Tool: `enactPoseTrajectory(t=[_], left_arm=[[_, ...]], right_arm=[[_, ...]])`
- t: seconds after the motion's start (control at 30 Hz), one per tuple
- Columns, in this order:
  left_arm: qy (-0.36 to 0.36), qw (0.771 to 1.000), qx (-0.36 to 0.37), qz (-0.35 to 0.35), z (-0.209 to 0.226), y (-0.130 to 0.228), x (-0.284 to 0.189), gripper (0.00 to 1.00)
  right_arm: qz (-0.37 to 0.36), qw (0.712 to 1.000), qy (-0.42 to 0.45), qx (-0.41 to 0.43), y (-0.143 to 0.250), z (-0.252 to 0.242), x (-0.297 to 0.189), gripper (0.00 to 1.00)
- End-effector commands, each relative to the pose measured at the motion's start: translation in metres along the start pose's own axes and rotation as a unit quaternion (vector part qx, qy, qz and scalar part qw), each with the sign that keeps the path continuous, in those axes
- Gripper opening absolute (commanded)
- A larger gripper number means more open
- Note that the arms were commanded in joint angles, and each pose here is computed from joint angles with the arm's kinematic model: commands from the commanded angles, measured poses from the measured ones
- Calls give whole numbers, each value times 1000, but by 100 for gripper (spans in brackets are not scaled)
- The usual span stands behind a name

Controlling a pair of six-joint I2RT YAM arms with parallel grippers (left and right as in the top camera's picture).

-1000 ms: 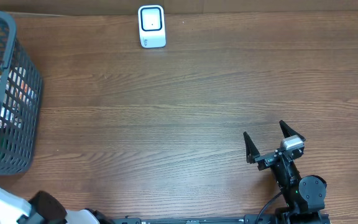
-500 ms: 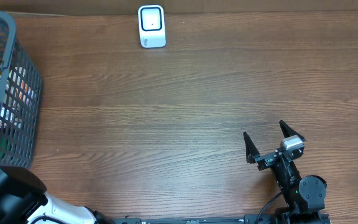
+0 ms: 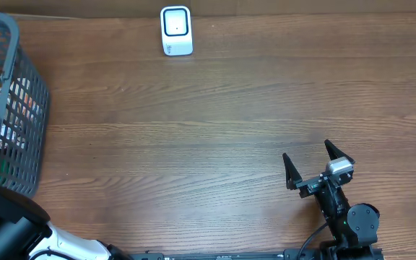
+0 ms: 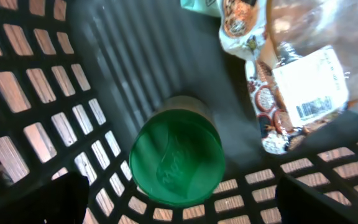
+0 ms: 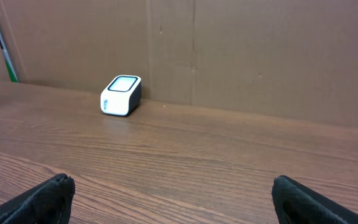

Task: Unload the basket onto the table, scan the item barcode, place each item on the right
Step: 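Reach the left gripper into the basket and grasp the green-lidded jar, then lift the jar out and set it upright on the table center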

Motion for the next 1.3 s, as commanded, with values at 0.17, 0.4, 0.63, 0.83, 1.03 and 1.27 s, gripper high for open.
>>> enactPoseTrajectory(t=[0.17, 0.4, 0.63, 0.83, 1.03, 1.27], left_arm=[[-14, 1000, 27, 3, 4, 6, 35, 100], [-12, 1000, 28, 6, 4, 13, 51, 94], [-9, 1000, 24, 10, 5, 22, 73, 91], [2, 1000, 20, 18, 2, 25, 74, 79], [4, 1000, 16, 24, 1, 28, 74, 52], [58, 998, 10, 8, -21, 3, 23, 41]], right_arm=[[0, 1000, 4, 1, 3, -1, 0, 100], [0, 1000, 4, 1, 3, -1, 0, 100], [0, 1000, 4, 1, 3, -1, 0, 100], [0, 1000, 4, 1, 3, -1, 0, 100], [0, 1000, 4, 1, 3, -1, 0, 100], [0, 1000, 4, 1, 3, -1, 0, 100]])
Point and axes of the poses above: each gripper's point midway between its finger pads, its own x axis out along the fingers, its own z axis along the line the jaws close on, y = z × x, the point moved 3 cm from there along -x, back along the fingers, and after that the axes turned 15 degrees about -x, right-handed, at the moved point
